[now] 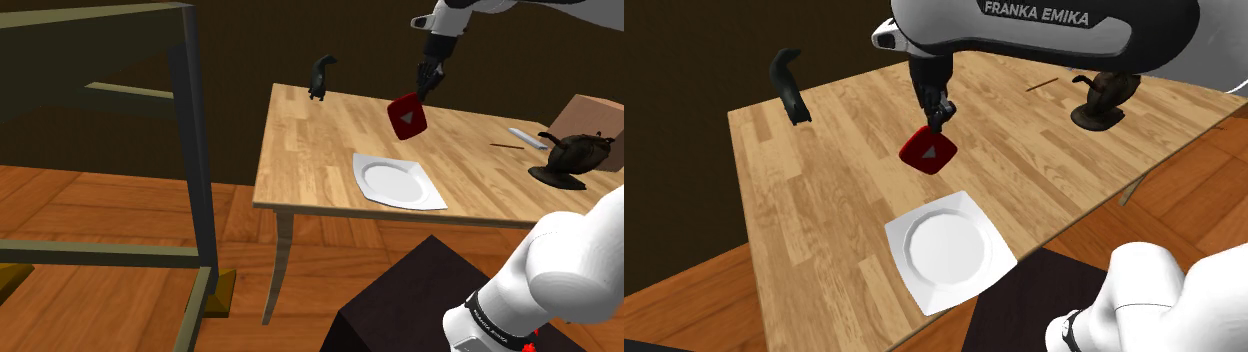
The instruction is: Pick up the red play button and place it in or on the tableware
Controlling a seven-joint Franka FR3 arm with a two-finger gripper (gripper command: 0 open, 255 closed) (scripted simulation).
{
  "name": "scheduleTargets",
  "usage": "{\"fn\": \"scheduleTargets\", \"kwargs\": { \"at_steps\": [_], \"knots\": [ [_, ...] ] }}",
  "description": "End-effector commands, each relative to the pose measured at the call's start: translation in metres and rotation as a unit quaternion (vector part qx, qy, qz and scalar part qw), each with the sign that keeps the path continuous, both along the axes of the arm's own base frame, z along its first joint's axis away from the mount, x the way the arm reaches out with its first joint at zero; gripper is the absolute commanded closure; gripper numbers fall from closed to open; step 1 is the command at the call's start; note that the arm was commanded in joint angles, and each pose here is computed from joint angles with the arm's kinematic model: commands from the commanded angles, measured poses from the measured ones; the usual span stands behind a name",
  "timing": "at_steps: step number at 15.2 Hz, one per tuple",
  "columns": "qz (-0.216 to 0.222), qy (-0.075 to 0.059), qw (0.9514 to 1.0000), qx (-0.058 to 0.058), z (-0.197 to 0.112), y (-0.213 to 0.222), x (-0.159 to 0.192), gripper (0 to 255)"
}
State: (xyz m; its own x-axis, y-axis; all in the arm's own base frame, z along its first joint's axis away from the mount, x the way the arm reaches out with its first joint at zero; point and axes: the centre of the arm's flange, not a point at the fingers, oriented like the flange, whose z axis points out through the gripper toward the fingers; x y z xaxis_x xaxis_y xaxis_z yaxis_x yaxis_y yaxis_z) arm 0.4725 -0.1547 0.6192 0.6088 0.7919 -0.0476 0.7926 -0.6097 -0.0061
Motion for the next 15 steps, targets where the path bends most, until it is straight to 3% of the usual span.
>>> {"fn": "scheduleTargets", "kwargs": {
  "at_steps": [1,12,15],
  "knots": [
    [0.000,0.000,1.0000,-0.001,0.005,0.024,-0.014,255],
    [-0.001,0.000,1.0000,-0.001,0.025,0.160,-0.084,255],
    [-0.001,0.000,1.0000,-0.001,0.009,0.160,-0.084,255]
  ]
}}
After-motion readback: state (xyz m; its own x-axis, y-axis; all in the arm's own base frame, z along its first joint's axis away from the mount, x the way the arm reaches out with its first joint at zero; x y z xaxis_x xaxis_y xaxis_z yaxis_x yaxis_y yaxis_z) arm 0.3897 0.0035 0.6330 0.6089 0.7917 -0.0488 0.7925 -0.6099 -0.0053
